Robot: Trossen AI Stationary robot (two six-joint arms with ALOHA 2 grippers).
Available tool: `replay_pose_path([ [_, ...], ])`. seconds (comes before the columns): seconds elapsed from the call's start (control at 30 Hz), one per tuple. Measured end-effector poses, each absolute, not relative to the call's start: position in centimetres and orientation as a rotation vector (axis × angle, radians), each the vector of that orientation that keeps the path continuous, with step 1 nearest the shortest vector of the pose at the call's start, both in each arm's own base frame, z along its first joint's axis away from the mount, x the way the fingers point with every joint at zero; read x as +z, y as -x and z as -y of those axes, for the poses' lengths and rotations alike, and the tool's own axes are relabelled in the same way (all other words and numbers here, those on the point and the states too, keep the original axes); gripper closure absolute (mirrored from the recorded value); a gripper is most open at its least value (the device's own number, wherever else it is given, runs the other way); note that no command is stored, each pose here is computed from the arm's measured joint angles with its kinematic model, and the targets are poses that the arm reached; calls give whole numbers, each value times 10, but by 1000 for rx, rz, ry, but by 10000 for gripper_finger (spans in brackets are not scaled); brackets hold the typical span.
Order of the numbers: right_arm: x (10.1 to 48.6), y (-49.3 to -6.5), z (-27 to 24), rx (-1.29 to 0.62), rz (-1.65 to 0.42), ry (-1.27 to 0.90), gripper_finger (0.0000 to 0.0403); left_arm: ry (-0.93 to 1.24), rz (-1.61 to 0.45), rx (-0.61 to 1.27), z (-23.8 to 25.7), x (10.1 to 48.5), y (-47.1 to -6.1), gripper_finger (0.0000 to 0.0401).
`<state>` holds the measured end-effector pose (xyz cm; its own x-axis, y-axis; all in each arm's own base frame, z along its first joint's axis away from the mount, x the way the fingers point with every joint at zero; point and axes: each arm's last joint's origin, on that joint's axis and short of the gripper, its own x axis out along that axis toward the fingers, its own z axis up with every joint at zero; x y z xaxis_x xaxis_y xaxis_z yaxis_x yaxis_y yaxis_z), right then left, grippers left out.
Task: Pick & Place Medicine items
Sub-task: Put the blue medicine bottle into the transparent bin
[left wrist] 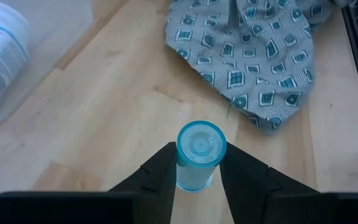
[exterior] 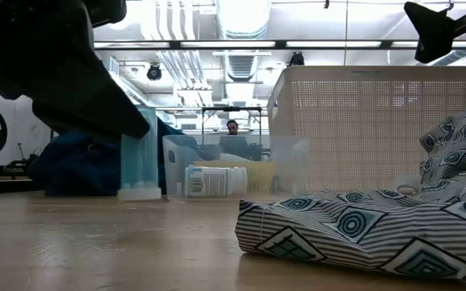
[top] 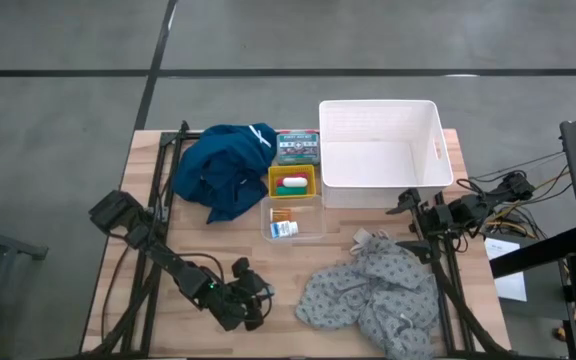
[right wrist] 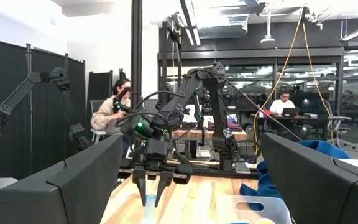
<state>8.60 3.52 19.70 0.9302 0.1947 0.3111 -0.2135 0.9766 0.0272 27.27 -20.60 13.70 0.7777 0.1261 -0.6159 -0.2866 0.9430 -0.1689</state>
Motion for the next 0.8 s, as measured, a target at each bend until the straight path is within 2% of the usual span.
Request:
replay_pose_path([
  [0.37,197,-86,-35,209,313,-61,23,245,-593,258,193,152,-279,283],
  [0.8,197,-86,-35,209,313,-61,23,222,-522,297,149,189,-298,283],
])
